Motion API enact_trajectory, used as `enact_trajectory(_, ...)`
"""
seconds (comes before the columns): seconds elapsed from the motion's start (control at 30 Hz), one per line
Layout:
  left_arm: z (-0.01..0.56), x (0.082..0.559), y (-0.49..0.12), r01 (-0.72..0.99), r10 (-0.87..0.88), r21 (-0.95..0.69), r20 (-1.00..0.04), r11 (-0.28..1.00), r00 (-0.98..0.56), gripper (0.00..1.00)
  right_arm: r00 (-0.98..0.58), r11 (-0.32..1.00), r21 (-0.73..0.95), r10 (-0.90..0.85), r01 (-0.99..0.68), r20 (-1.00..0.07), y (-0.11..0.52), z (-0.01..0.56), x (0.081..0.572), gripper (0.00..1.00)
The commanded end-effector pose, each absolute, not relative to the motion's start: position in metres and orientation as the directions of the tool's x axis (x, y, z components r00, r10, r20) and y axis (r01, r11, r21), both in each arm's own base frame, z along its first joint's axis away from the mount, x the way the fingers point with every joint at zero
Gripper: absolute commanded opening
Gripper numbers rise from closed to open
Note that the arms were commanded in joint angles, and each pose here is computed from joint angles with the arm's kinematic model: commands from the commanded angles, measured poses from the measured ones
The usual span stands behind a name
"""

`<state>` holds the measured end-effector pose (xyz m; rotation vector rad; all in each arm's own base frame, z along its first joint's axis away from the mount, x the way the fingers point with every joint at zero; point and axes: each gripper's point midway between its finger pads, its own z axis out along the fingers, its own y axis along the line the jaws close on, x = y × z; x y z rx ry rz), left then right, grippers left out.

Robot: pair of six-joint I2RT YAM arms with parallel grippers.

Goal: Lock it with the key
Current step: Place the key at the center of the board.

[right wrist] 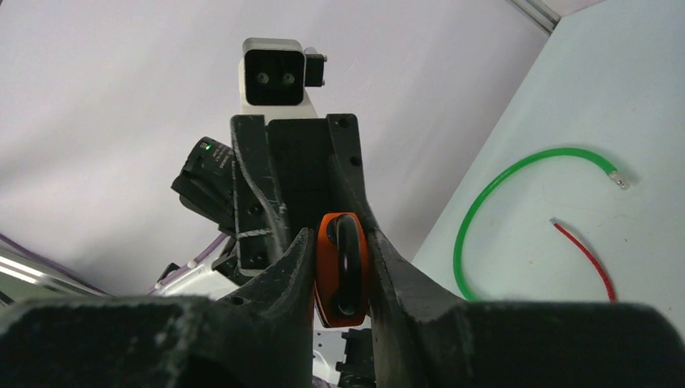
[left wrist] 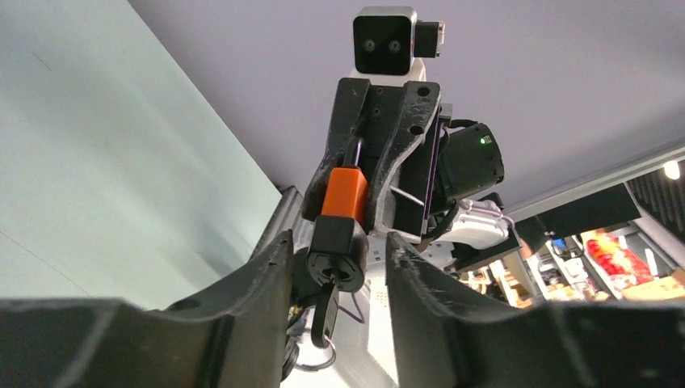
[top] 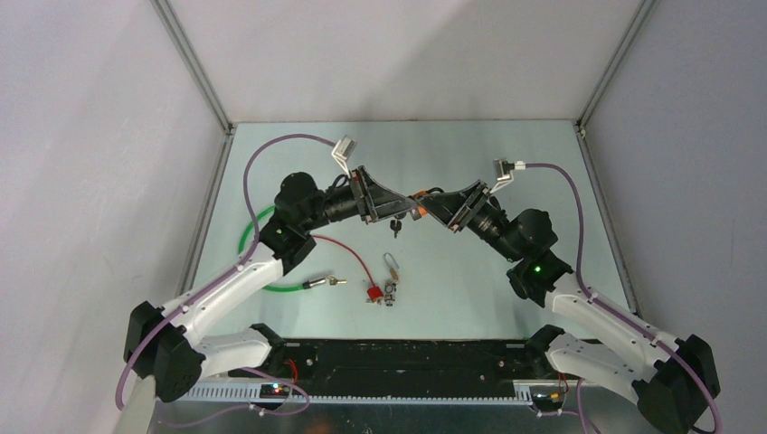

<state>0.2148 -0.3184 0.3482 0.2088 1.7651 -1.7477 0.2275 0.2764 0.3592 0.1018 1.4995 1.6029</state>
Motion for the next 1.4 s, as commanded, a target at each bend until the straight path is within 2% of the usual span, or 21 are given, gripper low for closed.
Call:
enact_trajectory(0.0,0.382,0.206,-0.31,0.659,-0.355,-0.748,-0.638,0.076,-0.683,0.52,-0.513,0.096,0.748,0.67,-0.657,-0.537,0.263,0.41,0.212,0.0)
enact_trajectory(0.07,0.382,0.202,-0.31,0.688,-0.331,-0.722,-0.668,0.071,-0.666,0.53,-0.509,0.098,0.727,0.65,-0.68,-0.564,0.263,0.412,0.207,0.0)
enact_trajectory(0.2,0.377,0.189,-0.312,0.739,-0.245,-0.673,-0.722,0.033,-0.647,0.48,-0.504,0.098,0.69,0.611,-0.717,-0.61,0.263,0.413,0.196,0.0)
enact_trajectory(0.37,0.368,0.178,-0.313,0.769,-0.17,-0.639,-0.758,-0.001,-0.63,0.46,-0.496,0.098,0.66,0.579,-0.745,-0.647,0.265,0.411,0.188,0.0)
enact_trajectory(0.8,0.333,0.169,-0.311,0.776,-0.082,-0.631,-0.774,0.007,-0.628,0.5,-0.469,0.093,0.621,0.571,-0.778,-0.674,0.264,0.415,0.183,0.0)
enact_trajectory(0.87,0.332,0.17,-0.312,0.776,-0.079,-0.631,-0.774,0.009,-0.628,0.46,-0.468,0.093,0.617,0.567,-0.782,-0.678,0.264,0.415,0.182,0.0)
enact_trajectory(0.97,0.333,0.171,-0.314,0.776,-0.072,-0.631,-0.774,0.004,-0.629,0.33,-0.458,0.1,0.609,0.567,-0.787,-0.684,0.264,0.415,0.182,0.0)
enact_trajectory(1.07,0.334,0.172,-0.315,0.775,-0.064,-0.631,-0.774,0.001,-0.63,0.23,-0.443,0.103,0.595,0.57,-0.797,-0.692,0.262,0.417,0.182,0.0)
enact_trajectory(1.13,0.332,0.173,-0.316,0.775,-0.057,-0.632,-0.773,-0.001,-0.632,0.12,-0.434,0.112,0.594,0.577,-0.797,-0.691,0.259,0.418,0.184,0.0)
enact_trajectory(1.17,0.331,0.173,-0.316,0.775,-0.055,-0.632,-0.774,0.001,-0.631,0.04,-0.43,0.115,0.593,0.581,-0.797,-0.691,0.258,0.419,0.184,0.0)
enact_trajectory(1.23,0.329,0.173,-0.316,0.776,-0.052,-0.631,-0.775,0.005,-0.63,0.01,-0.419,0.133,0.595,0.59,-0.793,-0.69,0.253,0.419,0.188,0.0)
enact_trajectory(1.37,0.327,0.174,-0.314,0.783,-0.057,-0.622,-0.783,0.024,-0.62,0.0,-0.369,0.221,0.624,0.642,-0.75,-0.672,0.232,0.419,0.207,0.0)
